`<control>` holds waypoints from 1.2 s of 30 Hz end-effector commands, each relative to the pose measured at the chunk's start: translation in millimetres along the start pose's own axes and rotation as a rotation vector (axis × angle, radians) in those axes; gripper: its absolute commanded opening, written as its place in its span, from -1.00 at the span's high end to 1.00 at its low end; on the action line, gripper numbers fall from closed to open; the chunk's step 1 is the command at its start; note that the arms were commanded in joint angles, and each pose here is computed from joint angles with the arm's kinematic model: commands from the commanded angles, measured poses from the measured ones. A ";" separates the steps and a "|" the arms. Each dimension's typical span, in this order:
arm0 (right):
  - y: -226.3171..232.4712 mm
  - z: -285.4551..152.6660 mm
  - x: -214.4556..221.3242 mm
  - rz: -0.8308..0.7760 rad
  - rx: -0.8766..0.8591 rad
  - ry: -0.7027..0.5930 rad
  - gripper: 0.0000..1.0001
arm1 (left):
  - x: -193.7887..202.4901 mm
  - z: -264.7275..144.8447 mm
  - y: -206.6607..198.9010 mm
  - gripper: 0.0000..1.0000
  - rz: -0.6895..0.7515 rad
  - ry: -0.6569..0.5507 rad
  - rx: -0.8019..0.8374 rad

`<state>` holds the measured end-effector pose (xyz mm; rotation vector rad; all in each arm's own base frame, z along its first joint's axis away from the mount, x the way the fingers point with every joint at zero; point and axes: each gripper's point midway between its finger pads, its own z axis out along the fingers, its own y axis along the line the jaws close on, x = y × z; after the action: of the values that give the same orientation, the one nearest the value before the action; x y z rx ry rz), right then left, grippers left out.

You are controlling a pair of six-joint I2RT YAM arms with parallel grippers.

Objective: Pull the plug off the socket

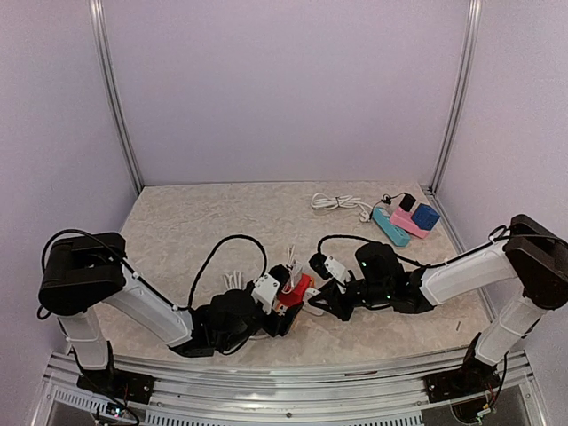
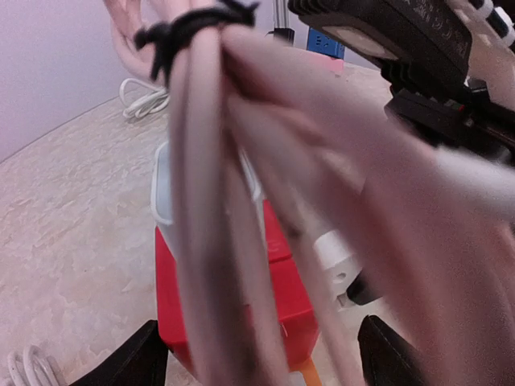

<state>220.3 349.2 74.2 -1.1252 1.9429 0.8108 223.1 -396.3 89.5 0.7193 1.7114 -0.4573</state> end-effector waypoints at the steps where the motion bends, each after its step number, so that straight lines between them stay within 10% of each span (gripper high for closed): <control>1: 8.2 4.5 13.0 0.014 -0.040 0.044 1.00 | -10.8 12.4 -2.1 -0.63 0.016 -0.032 -0.042; 18: 9.0 -0.2 13.1 0.006 -0.036 0.050 1.00 | 8.4 21.3 13.4 -0.03 -0.006 0.007 -0.101; 36: 9.1 -16.9 35.8 -0.023 -0.012 0.140 1.00 | 30.8 13.9 25.1 0.15 0.006 0.066 -0.163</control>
<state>212.8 340.9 75.8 -1.1872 1.9449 0.7774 235.8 -406.3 90.6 0.6304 1.7094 -0.4551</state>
